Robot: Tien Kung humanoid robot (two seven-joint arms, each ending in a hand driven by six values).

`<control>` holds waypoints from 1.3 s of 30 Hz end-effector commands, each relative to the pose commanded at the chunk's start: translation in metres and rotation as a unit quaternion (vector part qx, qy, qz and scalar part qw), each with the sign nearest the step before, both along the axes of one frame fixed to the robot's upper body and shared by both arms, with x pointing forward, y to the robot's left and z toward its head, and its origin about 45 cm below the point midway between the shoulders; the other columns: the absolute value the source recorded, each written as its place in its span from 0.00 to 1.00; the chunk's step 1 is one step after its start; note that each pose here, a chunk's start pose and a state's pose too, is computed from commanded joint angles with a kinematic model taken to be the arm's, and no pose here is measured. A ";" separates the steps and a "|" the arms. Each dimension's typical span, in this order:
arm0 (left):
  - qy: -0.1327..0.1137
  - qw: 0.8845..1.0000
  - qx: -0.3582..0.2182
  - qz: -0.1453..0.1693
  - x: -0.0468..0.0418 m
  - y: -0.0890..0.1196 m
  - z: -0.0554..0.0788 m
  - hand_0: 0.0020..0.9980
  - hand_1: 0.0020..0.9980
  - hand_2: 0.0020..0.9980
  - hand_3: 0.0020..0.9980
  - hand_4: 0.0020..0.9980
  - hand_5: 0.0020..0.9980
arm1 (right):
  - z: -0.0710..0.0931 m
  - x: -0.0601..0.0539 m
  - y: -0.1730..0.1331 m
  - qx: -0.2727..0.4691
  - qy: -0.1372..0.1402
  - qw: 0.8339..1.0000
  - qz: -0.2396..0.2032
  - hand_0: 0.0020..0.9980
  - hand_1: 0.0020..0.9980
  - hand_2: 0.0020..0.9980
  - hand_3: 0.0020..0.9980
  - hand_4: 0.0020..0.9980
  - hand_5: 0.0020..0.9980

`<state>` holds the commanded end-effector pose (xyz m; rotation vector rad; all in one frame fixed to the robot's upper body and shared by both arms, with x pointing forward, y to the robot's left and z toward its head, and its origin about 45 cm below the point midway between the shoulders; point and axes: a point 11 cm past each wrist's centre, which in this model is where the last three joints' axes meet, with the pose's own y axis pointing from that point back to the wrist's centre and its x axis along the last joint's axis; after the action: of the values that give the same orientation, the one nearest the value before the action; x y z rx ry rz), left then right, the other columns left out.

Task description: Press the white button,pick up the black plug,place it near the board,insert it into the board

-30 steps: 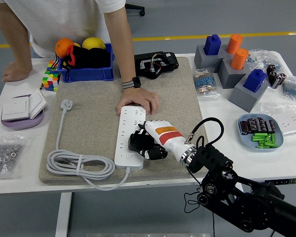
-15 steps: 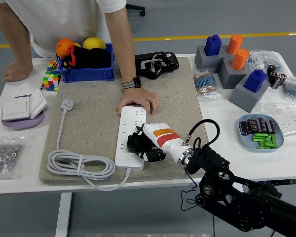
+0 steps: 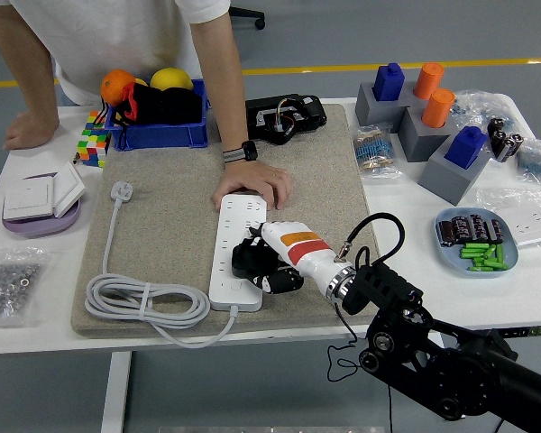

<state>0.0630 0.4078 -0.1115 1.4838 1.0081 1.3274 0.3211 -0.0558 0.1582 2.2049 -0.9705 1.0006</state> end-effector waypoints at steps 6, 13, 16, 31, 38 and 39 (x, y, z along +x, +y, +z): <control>0.000 1.000 0.000 0.001 -0.0005 0.000 0.000 0.62 0.63 0.64 0.69 0.55 0.40 | 0.000 -0.002 0.003 0.007 0.005 1.000 0.008 0.76 0.79 0.79 0.84 1.00 0.25; 0.000 1.000 -0.001 0.002 -0.0010 -0.001 0.000 0.62 0.63 0.64 0.69 0.55 0.39 | 0.005 -0.003 0.005 0.016 0.004 1.000 0.011 0.79 0.83 0.84 0.91 1.00 0.34; 0.001 1.000 0.000 0.001 -0.0010 -0.001 0.000 0.62 0.63 0.64 0.69 0.55 0.39 | 0.007 -0.002 0.005 0.017 0.004 1.000 0.012 0.81 0.84 0.85 0.93 1.00 0.36; -0.002 1.000 -0.001 0.004 -0.0003 -0.001 0.000 0.62 0.63 0.64 0.69 0.55 0.39 | 0.067 0.020 -0.052 0.107 -0.053 0.991 -0.064 0.95 0.91 0.89 0.96 1.00 0.66; -0.001 1.000 -0.002 0.000 0.0007 -0.002 -0.001 0.62 0.63 0.64 0.69 0.55 0.39 | 0.085 0.030 -0.123 0.125 -0.092 0.975 -0.157 1.00 0.95 0.92 0.97 1.00 0.80; -0.001 1.000 -0.002 -0.001 0.0008 -0.002 -0.001 0.63 0.63 0.64 0.69 0.55 0.39 | 0.086 0.031 -0.134 0.126 -0.096 0.972 -0.171 1.00 0.96 0.94 0.97 1.00 0.83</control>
<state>0.0638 0.4056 -0.1121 1.4796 1.0082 1.3250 0.3516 -0.1902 0.2441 2.0582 -1.5820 0.9802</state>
